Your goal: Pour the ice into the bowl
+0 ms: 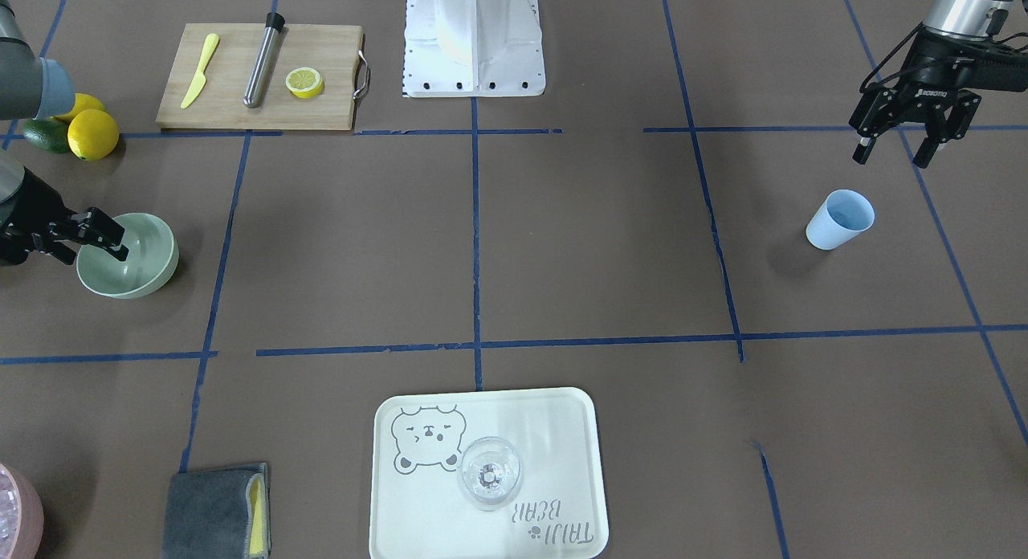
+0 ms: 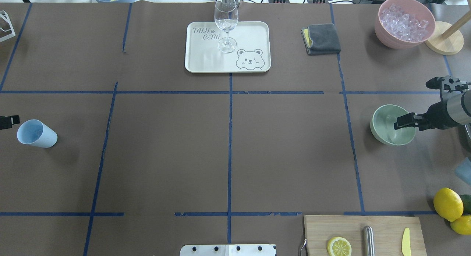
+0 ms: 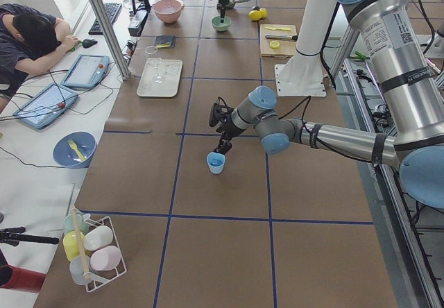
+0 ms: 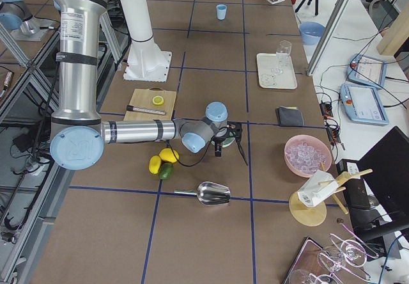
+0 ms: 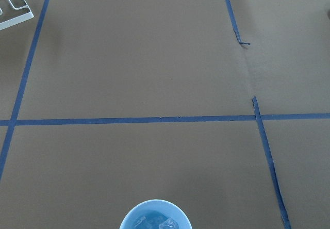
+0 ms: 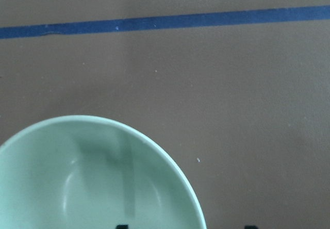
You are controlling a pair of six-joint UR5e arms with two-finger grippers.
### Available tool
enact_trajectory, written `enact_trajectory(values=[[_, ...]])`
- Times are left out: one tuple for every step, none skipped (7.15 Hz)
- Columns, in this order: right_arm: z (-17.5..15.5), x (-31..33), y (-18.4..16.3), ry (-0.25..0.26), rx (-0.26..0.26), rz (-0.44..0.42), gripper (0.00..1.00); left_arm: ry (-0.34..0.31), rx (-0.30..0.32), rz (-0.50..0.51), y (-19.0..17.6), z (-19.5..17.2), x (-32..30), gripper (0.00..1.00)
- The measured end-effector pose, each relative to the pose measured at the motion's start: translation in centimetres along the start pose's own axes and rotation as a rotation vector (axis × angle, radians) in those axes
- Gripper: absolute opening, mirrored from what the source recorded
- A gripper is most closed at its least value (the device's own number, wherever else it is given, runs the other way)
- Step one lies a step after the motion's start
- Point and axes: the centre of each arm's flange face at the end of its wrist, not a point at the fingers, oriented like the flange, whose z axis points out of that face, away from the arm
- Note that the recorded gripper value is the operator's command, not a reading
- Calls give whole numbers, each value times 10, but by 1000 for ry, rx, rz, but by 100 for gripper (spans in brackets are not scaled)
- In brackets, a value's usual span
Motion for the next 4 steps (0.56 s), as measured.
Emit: enact_trajectory(values=[[-1, 1, 2, -2, -4, 2, 0, -1, -3, 1, 1, 0, -1, 100], [-3, 1, 4, -5, -5, 2, 0, -1, -6, 1, 2, 0, -1, 100], [-9, 0, 8, -15, -9, 0, 0, -1, -12, 1, 5, 2, 0, 100], [-21, -4, 12, -42, -17, -1, 0, 3, -18, 2, 7, 3, 2, 100]])
